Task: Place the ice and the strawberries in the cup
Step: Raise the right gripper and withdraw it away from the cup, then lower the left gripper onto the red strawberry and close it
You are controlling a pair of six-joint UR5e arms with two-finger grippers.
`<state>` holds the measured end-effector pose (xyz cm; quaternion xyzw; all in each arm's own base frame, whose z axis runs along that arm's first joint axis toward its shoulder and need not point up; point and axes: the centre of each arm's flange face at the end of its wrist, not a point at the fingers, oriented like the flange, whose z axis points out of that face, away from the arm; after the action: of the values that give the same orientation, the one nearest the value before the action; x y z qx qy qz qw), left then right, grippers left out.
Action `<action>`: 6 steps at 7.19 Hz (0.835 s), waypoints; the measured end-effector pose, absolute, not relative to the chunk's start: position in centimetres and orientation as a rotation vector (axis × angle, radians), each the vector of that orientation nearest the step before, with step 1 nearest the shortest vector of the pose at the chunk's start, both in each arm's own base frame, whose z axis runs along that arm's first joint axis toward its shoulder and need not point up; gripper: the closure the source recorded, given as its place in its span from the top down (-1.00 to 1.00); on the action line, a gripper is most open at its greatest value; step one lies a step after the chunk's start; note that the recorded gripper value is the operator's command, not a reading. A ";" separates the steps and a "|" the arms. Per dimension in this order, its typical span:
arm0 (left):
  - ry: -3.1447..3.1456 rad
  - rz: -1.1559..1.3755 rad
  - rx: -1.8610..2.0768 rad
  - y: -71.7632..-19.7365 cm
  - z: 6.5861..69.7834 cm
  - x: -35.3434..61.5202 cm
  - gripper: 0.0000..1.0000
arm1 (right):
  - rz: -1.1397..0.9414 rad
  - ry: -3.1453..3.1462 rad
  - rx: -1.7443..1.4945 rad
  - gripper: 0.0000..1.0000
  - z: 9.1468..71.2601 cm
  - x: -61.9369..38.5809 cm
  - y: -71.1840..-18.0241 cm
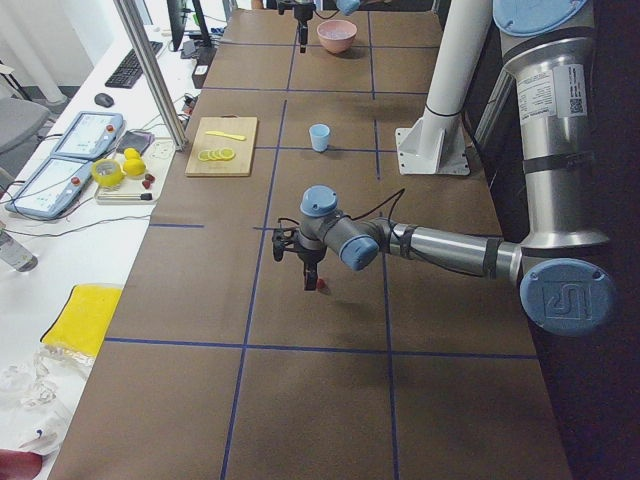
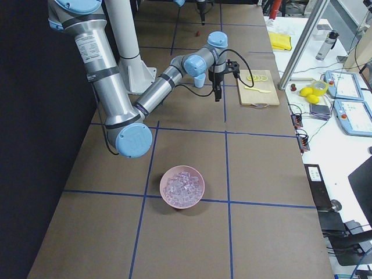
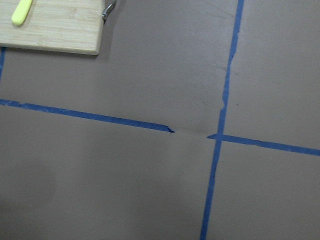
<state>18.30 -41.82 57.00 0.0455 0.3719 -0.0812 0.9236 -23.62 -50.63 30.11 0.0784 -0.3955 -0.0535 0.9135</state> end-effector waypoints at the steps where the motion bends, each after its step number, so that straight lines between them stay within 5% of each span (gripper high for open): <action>1: 0.757 -0.164 0.097 -41.3 57.6 19.7 1.00 | -0.132 -0.798 0.172 0.99 31.6 -21.9 -50.9; 6: 0.807 -0.141 0.111 -40.2 61.4 23.1 1.00 | -0.149 -0.774 0.183 0.99 33.7 -19.5 -51.2</action>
<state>23.13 -40.15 61.41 0.0537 0.3922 -0.0683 0.9158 -19.54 -51.23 33.74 0.0888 -0.3764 -0.0725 0.9193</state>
